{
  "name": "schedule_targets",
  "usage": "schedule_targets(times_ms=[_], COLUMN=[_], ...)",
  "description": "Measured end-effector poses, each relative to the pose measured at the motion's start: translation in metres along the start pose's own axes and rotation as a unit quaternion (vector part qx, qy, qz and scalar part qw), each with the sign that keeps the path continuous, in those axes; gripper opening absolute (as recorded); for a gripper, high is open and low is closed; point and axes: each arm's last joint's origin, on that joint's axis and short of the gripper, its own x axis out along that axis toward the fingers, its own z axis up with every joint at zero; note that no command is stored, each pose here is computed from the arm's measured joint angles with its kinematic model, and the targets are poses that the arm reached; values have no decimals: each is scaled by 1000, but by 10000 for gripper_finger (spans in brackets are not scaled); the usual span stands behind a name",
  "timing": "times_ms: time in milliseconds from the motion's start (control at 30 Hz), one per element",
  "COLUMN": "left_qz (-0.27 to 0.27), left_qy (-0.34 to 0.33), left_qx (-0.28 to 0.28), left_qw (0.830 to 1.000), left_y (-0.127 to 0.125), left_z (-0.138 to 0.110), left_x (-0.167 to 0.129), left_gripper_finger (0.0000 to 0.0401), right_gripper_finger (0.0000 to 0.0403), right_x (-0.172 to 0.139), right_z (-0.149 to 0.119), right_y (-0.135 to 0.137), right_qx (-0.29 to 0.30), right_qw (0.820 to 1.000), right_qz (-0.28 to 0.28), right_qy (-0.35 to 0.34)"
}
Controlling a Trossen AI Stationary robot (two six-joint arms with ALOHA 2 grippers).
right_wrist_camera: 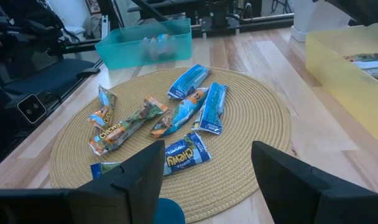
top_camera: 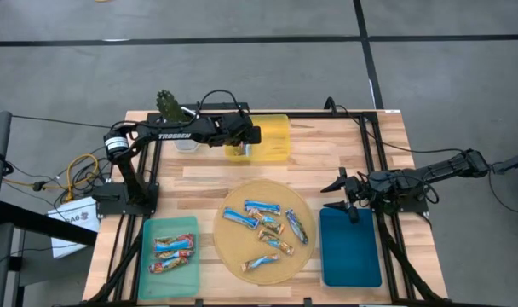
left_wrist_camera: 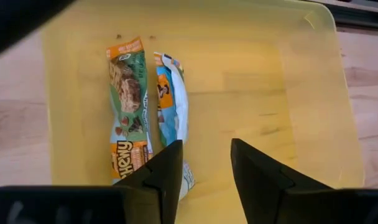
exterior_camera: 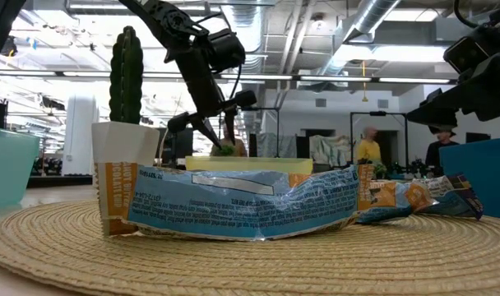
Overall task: Pick and place Granola Bars by type
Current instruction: Put the yellow granola bar into the yellow bin
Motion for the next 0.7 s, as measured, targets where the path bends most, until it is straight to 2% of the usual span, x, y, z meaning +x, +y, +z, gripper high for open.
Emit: schedule_targets(times_ms=[367, 533, 700], left_qz=[-37, -105, -188], left_qy=[-5, 4, 2], left_qx=[28, 76, 125], left_qw=[999, 992, 974], left_y=[-9, -22, -37], left_z=[-4, -6, -8], left_x=[-2, -5, -10], left_gripper_finger=[128, 128, 128], right_gripper_finger=[234, 234, 234], right_x=[0, 0, 0], right_z=[0, 0, 0], right_y=[0, 0, 0], right_qx=[0, 0, 0], right_qw=[1000, 1000, 1000], right_qz=[0, 0, 0], right_qy=[0, 0, 0])
